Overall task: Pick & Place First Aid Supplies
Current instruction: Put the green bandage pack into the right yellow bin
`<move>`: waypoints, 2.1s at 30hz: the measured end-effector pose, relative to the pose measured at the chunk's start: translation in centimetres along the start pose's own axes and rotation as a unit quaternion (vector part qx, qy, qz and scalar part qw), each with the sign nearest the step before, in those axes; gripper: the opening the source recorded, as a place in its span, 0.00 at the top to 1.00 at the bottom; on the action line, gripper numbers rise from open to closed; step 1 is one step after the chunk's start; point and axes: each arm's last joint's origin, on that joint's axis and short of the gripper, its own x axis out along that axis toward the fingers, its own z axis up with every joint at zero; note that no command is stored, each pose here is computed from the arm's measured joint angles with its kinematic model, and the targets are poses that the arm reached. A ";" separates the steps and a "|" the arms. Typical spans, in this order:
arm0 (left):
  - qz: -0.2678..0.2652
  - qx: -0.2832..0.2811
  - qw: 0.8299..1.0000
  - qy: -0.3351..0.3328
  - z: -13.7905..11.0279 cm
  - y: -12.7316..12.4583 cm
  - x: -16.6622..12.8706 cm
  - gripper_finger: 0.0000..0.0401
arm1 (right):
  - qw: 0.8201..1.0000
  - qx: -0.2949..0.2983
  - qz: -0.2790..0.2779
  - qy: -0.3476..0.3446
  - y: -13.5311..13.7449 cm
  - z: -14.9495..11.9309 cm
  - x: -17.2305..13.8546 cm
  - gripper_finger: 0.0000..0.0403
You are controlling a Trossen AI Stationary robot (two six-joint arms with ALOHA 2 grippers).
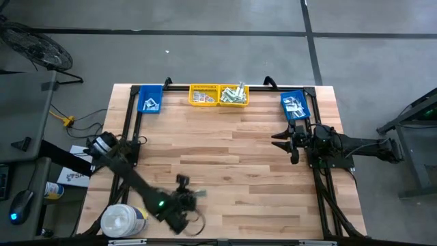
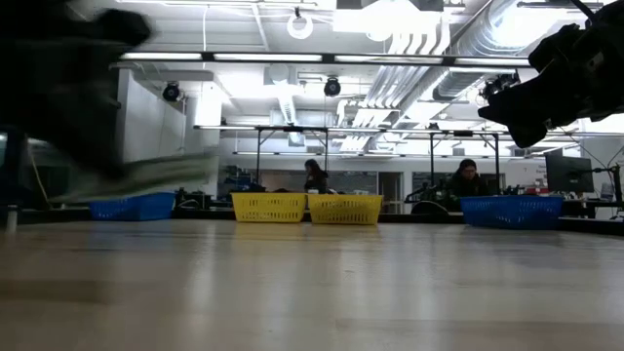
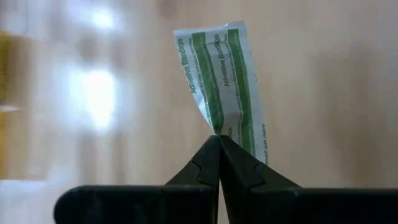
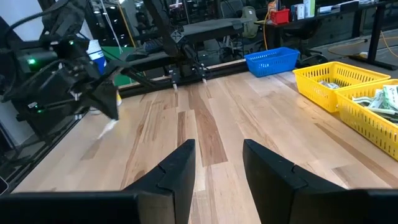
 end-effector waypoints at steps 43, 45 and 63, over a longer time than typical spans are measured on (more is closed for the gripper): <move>0.110 -0.169 0.971 -0.131 8.4 42.8 14.6 1.00 | 1.000 0.000 0.000 -0.001 0.0 0.0 0.0 0.68; 0.103 -0.167 0.975 -0.105 8.5 44.0 14.8 1.00 | 1.000 0.000 0.000 -0.001 0.0 0.0 0.0 0.68; -0.001 -0.336 0.942 -0.002 4.1 48.1 20.8 1.00 | 1.000 0.000 0.000 -0.001 0.0 0.0 0.0 0.68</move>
